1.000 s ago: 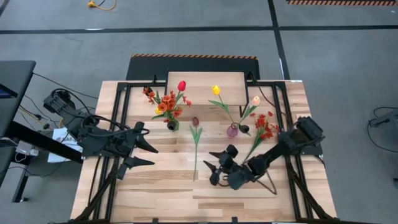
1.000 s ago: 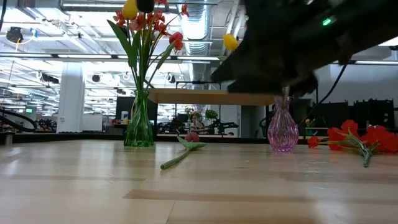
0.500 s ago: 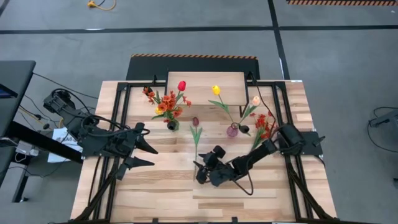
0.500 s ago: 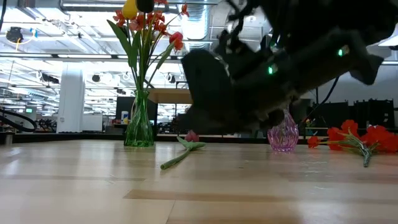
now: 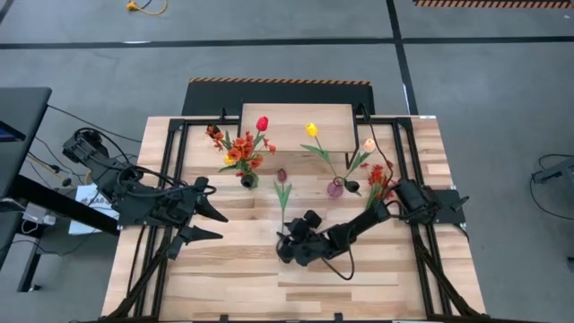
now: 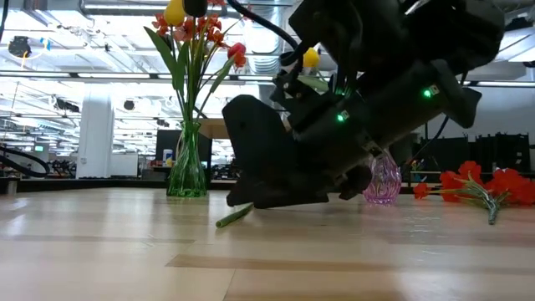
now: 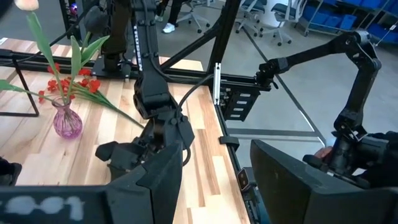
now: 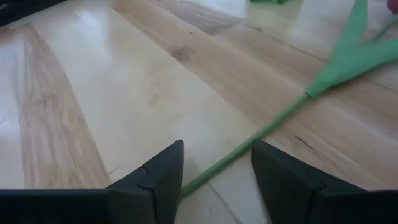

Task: Pick and place flowers into a vace then onto a shelf
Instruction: Put the dark red tulip into the purple vase

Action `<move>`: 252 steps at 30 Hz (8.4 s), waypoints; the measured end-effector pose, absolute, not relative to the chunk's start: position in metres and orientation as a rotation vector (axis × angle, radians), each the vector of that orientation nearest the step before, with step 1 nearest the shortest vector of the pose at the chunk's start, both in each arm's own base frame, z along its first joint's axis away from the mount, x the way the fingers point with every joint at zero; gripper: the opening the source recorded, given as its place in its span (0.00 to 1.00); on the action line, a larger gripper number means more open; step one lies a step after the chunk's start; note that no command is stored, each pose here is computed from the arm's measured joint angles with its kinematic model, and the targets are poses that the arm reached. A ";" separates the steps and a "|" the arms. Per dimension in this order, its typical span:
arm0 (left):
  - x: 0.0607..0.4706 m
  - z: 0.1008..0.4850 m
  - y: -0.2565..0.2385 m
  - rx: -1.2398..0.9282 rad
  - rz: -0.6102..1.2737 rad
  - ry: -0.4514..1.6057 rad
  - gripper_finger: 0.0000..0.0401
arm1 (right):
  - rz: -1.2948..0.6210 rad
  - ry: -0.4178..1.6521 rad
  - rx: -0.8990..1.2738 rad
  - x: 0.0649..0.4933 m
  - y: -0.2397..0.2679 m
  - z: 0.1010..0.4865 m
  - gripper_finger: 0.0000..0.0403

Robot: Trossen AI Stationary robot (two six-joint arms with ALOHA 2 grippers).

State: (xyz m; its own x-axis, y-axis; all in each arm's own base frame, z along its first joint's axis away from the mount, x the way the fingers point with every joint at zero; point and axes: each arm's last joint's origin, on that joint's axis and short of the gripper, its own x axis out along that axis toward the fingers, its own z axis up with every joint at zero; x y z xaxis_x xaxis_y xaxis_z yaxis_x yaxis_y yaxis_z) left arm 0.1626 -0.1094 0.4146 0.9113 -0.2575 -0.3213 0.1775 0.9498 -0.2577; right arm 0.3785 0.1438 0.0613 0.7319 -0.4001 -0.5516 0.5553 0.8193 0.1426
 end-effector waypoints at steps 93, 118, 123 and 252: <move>0.162 0.412 -0.109 -0.217 -0.211 0.383 0.44 | -0.383 0.793 0.359 0.346 0.182 0.072 0.34; 0.162 0.412 -0.109 -0.219 -0.211 0.383 0.44 | -0.402 0.849 0.209 0.338 0.202 0.099 0.00; 0.162 0.412 -0.109 -0.221 -0.212 0.381 0.44 | -0.396 0.944 0.101 0.337 0.203 0.121 0.00; 0.240 0.446 -0.118 0.196 -0.029 -0.134 0.01 | 0.063 -0.003 -0.188 0.311 0.129 0.394 0.08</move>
